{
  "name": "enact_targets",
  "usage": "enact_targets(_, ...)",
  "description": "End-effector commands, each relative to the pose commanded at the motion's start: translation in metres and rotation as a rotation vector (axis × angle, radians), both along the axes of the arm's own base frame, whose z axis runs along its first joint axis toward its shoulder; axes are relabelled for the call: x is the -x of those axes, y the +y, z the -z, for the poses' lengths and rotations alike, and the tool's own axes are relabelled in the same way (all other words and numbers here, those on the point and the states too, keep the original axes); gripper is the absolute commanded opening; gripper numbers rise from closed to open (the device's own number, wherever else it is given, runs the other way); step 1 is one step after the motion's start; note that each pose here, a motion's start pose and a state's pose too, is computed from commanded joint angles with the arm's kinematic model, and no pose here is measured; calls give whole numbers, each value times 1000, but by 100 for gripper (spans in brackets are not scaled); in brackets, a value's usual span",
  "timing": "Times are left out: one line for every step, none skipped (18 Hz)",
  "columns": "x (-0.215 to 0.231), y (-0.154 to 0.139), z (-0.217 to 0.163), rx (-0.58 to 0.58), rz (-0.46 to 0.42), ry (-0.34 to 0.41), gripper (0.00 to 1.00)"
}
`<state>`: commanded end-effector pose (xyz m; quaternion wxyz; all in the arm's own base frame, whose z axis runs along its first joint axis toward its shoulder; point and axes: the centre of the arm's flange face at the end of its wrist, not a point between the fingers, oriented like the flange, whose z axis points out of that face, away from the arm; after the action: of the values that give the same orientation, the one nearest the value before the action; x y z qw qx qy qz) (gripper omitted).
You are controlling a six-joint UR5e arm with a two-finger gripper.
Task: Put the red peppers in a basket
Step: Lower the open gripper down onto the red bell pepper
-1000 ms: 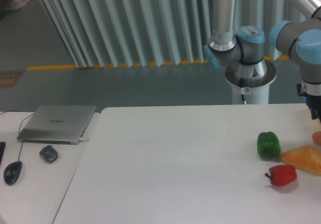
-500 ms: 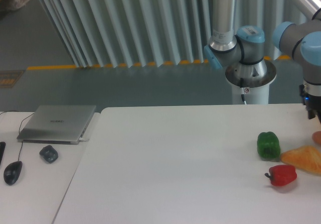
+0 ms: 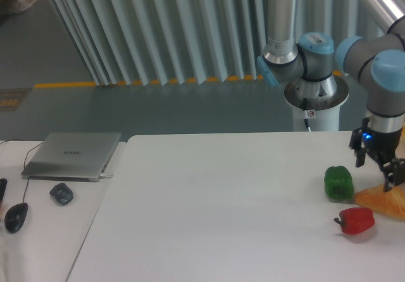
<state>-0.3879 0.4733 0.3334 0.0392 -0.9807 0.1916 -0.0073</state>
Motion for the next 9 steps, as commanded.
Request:
enact_targets(-1,6,7,4,6,-5,100)
enact_targets(-2,16,11,4,5,-8,100)
enact_targets(2,19,11,2,-9,-8,100)
enact_targets(2,26,12,1,-33,-10,100)
enact_targets(0,28,14,2,-58,-16,100)
enact_targets(2,29,17,3,-79,-17,100)
enact_targets(2,31,19,5,-85,-20,100)
enact_targets(4,32,20,5,-85,-20,100)
enact_targets(5,34,26,10,-84,-26,100)
